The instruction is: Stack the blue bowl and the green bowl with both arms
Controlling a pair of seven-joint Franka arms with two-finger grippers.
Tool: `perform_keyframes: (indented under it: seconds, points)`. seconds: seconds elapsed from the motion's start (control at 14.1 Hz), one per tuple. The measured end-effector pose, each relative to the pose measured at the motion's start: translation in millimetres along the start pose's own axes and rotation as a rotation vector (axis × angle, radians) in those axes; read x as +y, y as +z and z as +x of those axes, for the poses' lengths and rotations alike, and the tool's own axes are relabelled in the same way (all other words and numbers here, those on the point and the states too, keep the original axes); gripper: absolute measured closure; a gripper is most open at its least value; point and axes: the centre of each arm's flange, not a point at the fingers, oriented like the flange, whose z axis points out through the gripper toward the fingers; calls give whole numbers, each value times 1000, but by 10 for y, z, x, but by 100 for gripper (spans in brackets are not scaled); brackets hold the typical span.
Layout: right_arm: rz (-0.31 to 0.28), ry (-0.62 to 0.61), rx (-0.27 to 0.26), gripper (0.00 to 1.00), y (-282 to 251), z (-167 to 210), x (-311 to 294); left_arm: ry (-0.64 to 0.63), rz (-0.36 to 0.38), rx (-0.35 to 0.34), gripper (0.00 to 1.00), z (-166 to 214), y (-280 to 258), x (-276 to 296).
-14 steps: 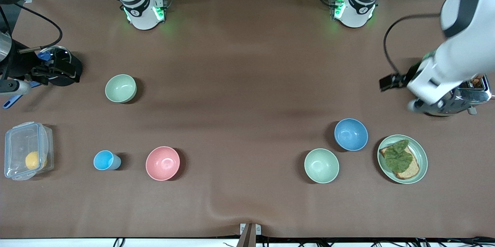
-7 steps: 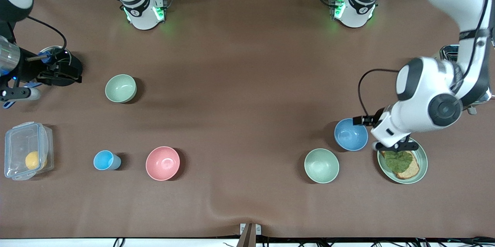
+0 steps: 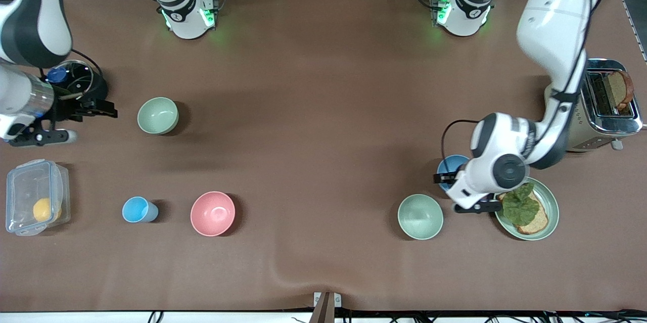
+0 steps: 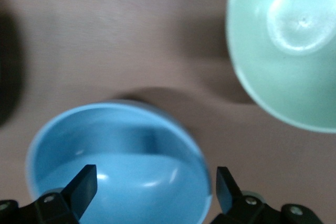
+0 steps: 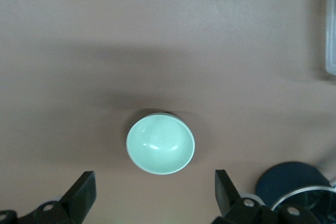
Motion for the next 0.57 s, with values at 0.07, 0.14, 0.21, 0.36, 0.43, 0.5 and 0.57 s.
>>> perform_keyframes:
  seconds: [0.07,0.14,0.21,0.36,0.43,0.5,0.57]
  points:
    - [1,-5,0,0,132,-21,64,2,-5,7,0,7,72,52]
    - [1,-6,3,0,262,-39,108,2,-9,14,0,15,122,86]
    - [-1,-11,11,0,395,-51,131,1,-12,17,0,19,168,108]
    - [-9,-36,37,0,677,-85,189,-2,-13,12,0,22,259,122]
    - [-13,-44,49,0,821,-117,233,-3,-14,12,0,25,285,122]
    - [-15,-47,57,0,952,-154,268,-3,-15,13,0,29,290,121]
    - [-18,-46,63,0,1056,-186,287,-3,-16,16,0,36,278,123]
